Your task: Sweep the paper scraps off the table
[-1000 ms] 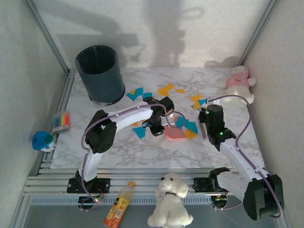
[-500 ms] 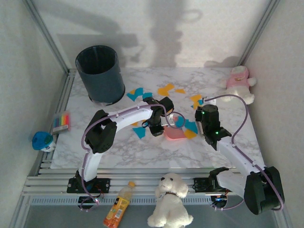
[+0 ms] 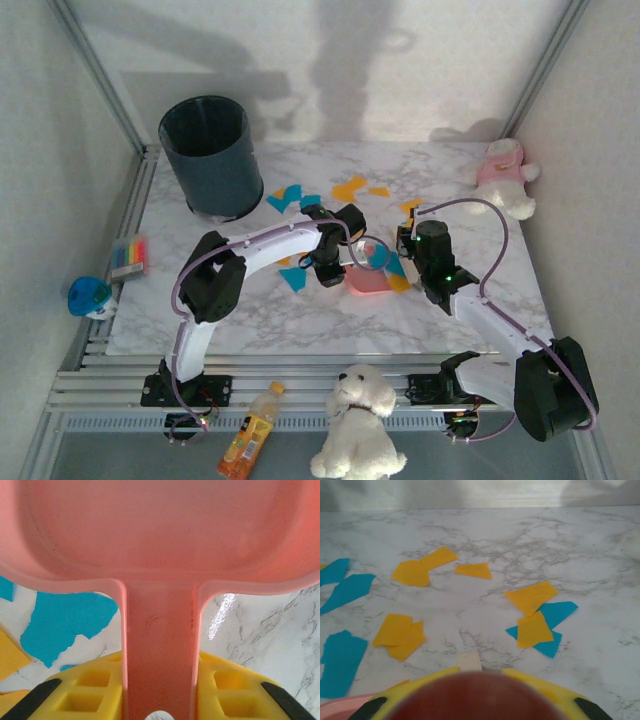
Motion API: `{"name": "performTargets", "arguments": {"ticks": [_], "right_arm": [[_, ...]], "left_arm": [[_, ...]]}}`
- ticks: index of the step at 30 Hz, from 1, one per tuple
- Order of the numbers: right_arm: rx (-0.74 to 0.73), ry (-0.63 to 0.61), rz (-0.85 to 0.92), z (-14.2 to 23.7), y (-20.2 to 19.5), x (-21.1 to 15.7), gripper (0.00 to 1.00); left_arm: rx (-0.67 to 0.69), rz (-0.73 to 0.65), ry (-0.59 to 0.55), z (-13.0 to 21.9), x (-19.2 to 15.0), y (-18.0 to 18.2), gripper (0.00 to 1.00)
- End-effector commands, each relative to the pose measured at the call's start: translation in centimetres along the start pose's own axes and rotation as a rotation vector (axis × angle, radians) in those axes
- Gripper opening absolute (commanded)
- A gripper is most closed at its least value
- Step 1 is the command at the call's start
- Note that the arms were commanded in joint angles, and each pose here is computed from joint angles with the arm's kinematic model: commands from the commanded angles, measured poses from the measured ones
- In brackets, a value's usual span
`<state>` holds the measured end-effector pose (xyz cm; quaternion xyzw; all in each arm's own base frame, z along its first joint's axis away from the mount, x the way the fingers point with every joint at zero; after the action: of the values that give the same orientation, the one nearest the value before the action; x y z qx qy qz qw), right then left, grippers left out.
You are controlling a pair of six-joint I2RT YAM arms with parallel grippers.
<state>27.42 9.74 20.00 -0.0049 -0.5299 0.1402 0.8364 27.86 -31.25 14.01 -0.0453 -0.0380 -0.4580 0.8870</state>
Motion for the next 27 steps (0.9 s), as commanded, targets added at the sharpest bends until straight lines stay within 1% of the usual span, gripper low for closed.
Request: {"name": "performTargets", "arguments": {"ticks": [1,11,22,27], "right_arm": [[0.093,0.006,-0.046,0.3,1.0,0.1,0.00],[0.135,-0.016,-0.085,0.9,1.3,0.9,0.00],[0.145,-0.043,-0.108,1.8,1.1,1.5,0.00],[0.151,-0.053,-0.115,2.1,1.1,2.0,0.00]], "left_arm": [[-0.009,-0.025,0.049,-0.8,-0.4,-0.3,0.00],[-0.019,-0.030,0.035,-0.8,0.0,-0.5,0.00],[-0.028,-0.029,0.034,-0.9,0.0,-0.7,0.00],[-0.033,-0.030,0.016,-0.7,0.2,-0.7,0.00]]}}
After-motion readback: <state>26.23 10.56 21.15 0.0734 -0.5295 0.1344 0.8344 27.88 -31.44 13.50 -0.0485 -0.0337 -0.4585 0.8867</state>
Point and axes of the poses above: each hand's point on the last joint's axis, 136 mm out from that joint toward the fingers, its own z axis back along the fingers, its own y axis along the line the jaws close on, x = y × z, the point moved 8 cm from there along z, back along the fingers, and after that the axes turned 14 degrees about z, right-handed, at the moved point
